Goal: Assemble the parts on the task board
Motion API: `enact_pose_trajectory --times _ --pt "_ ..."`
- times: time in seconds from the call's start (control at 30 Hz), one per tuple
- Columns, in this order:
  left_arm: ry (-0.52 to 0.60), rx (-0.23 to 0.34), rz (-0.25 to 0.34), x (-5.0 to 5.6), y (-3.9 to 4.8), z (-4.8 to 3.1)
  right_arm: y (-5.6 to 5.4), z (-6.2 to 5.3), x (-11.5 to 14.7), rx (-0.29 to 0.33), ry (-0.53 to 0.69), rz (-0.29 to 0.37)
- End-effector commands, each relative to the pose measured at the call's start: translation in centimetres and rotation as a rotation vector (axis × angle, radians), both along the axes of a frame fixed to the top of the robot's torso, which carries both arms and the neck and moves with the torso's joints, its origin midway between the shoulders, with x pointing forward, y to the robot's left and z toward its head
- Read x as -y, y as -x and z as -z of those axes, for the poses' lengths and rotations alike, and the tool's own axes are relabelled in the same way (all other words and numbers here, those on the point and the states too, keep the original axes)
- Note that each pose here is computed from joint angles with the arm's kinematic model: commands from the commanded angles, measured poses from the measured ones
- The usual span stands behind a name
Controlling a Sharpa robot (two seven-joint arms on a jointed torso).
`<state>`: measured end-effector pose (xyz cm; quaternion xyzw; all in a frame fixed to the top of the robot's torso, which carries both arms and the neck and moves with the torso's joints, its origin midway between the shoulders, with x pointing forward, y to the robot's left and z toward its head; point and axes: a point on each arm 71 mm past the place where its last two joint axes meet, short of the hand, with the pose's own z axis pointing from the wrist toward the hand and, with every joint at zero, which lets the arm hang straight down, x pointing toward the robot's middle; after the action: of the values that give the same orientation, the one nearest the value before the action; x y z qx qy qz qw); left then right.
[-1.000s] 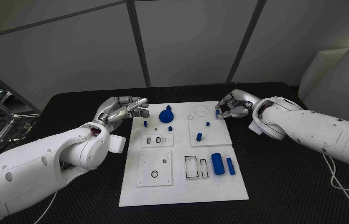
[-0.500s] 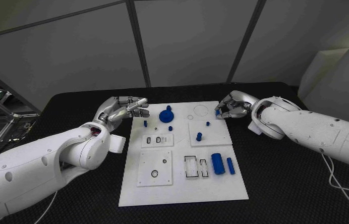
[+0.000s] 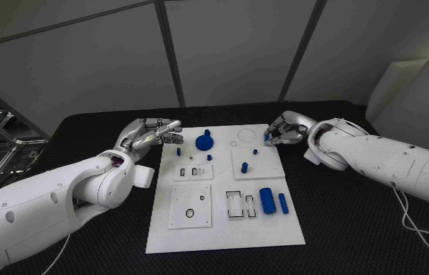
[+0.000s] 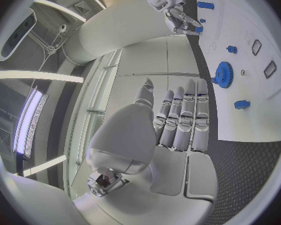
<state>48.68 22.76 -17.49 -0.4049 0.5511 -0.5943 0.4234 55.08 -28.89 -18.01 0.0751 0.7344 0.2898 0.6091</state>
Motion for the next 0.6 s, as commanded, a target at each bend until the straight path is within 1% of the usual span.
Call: enact_pose_trajectory --times 0.03,0.17,0.3,0.43,0.57,0.6 --pt "0.007 0.003 0.011 0.1 0.01 -0.14 0.0 -0.4 -0.1 0.044 0.005 0.012" --pt "0.007 0.003 0.011 0.1 0.02 -0.14 0.3 -0.8 -0.4 0.084 -0.005 0.007" --pt "0.006 0.003 0.010 0.0 0.01 -0.13 1.1 -1.6 -1.1 0.128 -0.034 -0.007" --pt "0.005 0.003 0.007 -0.1 0.00 -0.13 2.2 -2.5 -2.8 0.158 -0.068 -0.034" --pt "0.005 0.003 0.007 -0.1 -0.02 -0.12 3.4 -3.4 -5.3 0.180 -0.095 -0.078" --pt "0.004 0.003 0.006 -0.1 -0.05 -0.11 3.7 -3.7 -6.4 0.183 -0.102 -0.096"
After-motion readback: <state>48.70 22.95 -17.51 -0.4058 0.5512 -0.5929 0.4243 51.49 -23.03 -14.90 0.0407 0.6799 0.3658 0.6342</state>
